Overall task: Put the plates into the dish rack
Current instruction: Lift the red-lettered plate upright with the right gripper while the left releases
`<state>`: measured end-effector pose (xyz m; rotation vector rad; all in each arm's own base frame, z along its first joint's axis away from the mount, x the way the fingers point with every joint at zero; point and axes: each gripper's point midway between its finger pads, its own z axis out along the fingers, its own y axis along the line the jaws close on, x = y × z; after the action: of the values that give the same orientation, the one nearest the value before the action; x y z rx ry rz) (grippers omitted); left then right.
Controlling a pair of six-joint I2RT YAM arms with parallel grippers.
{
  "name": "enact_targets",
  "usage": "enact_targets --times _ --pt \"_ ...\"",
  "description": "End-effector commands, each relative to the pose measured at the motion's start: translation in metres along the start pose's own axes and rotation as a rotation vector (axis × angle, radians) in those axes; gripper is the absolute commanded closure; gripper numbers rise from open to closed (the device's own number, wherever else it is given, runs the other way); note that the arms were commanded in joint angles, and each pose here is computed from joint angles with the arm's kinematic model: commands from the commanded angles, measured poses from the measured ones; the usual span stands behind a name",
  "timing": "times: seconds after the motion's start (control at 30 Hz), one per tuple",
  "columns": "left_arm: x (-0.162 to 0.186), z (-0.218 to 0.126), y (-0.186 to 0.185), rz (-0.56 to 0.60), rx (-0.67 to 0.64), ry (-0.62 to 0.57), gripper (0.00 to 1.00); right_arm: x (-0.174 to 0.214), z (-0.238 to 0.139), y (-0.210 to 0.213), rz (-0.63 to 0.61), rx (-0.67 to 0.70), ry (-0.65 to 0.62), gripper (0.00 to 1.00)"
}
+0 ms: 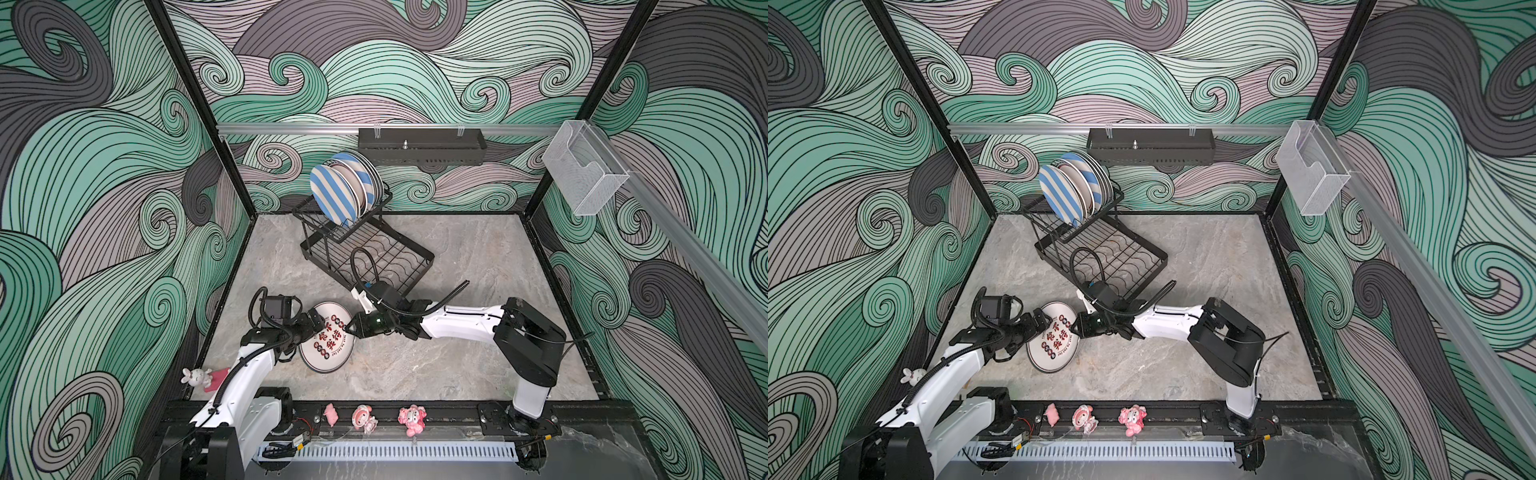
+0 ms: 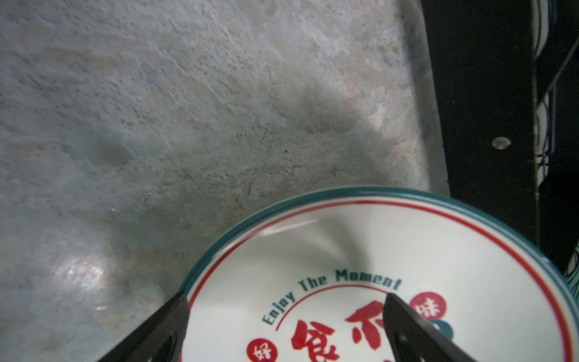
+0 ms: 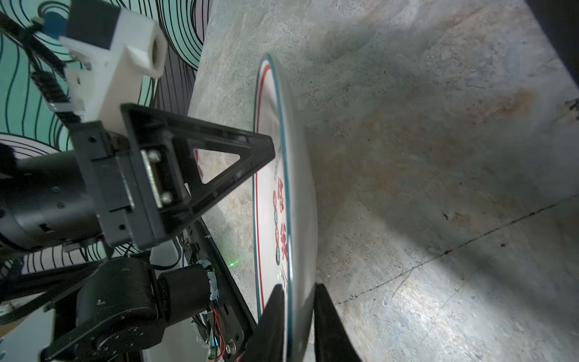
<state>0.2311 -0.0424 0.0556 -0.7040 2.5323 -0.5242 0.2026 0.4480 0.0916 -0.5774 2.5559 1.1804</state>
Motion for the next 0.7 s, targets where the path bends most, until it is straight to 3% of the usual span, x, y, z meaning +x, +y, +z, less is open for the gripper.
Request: enact_targets --times 0.0,0.23,0.37,0.67 --pt "-0.010 -0.015 -0.017 0.006 0.044 -0.017 0.02 -0.013 -0.017 0.014 -0.065 0.012 -0.047 0.86" --pt "-0.022 -0.031 -0.028 0.027 0.058 -0.060 0.01 -0.024 -0.038 0.016 -0.110 0.053 -0.096 0.97" --pt "-0.042 -0.050 -0.036 0.065 0.051 -0.141 0.01 -0.037 -0.061 0.016 -0.133 0.075 -0.143 1.00" --pt "-0.083 -0.100 -0.074 0.278 0.049 -0.193 0.01 -0.081 -0.168 0.011 -0.271 0.211 -0.317 1.00"
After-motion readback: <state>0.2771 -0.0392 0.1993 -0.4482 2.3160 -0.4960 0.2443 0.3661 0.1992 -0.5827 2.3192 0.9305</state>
